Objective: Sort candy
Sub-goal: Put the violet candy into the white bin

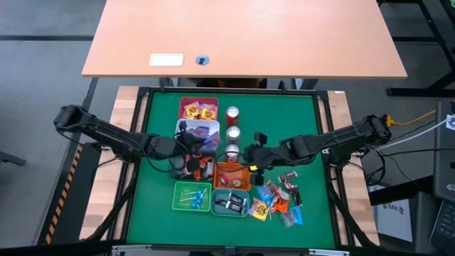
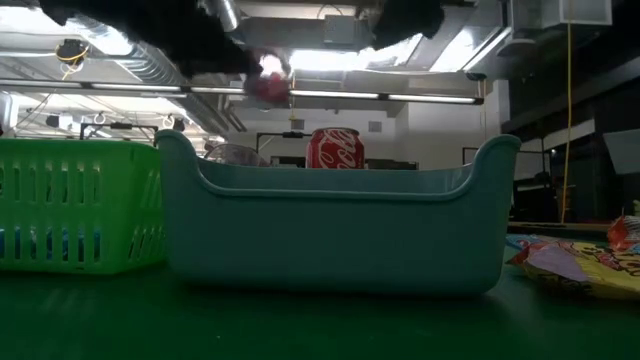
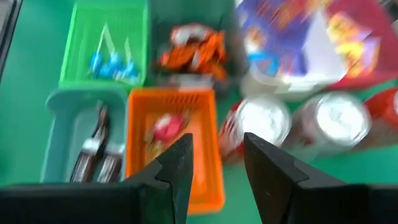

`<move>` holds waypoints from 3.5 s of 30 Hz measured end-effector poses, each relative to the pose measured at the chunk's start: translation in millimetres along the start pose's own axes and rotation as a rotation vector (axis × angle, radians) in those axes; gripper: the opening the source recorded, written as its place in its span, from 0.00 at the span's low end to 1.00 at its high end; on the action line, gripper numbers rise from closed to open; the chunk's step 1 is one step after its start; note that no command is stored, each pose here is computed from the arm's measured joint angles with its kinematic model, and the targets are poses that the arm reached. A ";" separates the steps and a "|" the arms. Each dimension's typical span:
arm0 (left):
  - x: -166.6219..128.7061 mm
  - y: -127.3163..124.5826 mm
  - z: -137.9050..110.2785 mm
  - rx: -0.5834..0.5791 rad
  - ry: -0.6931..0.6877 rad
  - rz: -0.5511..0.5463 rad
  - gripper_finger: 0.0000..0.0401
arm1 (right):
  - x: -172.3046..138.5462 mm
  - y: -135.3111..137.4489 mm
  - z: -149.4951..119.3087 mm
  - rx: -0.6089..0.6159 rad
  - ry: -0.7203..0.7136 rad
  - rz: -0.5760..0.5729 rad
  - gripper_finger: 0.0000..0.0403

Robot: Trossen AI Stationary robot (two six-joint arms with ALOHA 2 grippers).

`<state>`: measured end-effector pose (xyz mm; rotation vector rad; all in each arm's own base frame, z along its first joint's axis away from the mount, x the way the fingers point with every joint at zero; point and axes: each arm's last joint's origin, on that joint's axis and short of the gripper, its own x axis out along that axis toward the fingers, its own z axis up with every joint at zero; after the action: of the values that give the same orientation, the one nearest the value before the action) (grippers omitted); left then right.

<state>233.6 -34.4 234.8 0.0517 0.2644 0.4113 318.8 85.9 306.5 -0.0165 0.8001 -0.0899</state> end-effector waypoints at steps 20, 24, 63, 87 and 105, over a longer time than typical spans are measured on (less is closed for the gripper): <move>6.3 36.6 -28.2 0.085 0.288 0.245 0.09 | -5.0 -4.0 -33.7 0.010 0.378 0.071 0.35; 6.6 37.2 -28.2 0.082 0.289 0.247 0.18 | -3.3 -3.6 -34.2 0.054 0.386 0.060 0.35; 7.2 34.2 -28.3 -0.035 0.294 0.162 0.30 | 67.0 22.5 -159.1 -0.012 0.391 0.200 0.35; 9.1 30.9 -22.7 -0.086 0.250 0.087 0.30 | 64.4 23.3 -152.2 0.008 0.393 0.180 0.02; 4.1 10.0 -7.3 -0.156 0.114 -0.110 0.30 | 30.1 21.7 -91.2 -0.093 0.365 -0.087 0.00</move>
<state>231.4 -23.6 227.7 -0.1394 0.3450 0.3245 275.9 106.6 220.3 -0.1253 1.1687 -0.1405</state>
